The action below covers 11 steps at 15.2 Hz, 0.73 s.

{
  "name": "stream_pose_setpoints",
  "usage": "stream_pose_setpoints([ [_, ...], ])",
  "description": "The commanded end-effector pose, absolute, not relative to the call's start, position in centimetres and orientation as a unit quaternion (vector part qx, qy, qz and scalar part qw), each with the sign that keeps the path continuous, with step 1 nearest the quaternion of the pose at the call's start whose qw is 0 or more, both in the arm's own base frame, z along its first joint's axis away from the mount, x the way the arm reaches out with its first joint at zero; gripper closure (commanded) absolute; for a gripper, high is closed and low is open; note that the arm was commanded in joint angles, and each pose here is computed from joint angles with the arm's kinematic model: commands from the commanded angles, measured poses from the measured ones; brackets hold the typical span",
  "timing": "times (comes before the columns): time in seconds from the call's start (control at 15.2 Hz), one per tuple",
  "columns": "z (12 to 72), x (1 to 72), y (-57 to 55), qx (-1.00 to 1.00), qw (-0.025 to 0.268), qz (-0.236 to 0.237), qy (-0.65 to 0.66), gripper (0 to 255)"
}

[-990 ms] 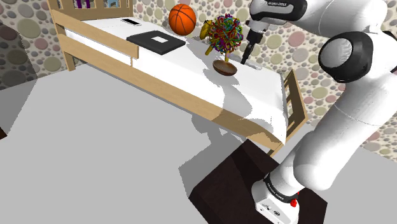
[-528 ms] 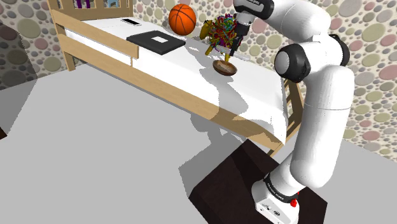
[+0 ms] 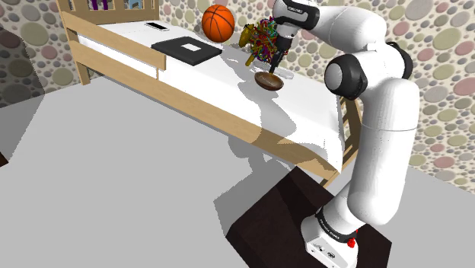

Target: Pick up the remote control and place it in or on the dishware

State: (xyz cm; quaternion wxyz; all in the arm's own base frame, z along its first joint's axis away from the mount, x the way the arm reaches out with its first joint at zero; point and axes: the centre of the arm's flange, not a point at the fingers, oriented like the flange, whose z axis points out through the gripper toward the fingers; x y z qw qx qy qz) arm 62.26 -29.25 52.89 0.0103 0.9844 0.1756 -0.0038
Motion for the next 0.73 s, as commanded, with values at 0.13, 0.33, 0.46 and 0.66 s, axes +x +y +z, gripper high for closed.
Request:
stream_pose_setpoints([
  [0.13,50.9,62.2,-29.2,0.984,0.011,-0.004,0.176,255],
  [0.33,49.3,62.2,-29.2,0.984,0.011,-0.004,0.176,255],
  [0.46,49.1,62.2,-29.2,0.984,0.011,-0.004,0.176,255],
  [0.66,49.1,62.2,-29.2,0.984,0.011,-0.004,0.176,255],
])
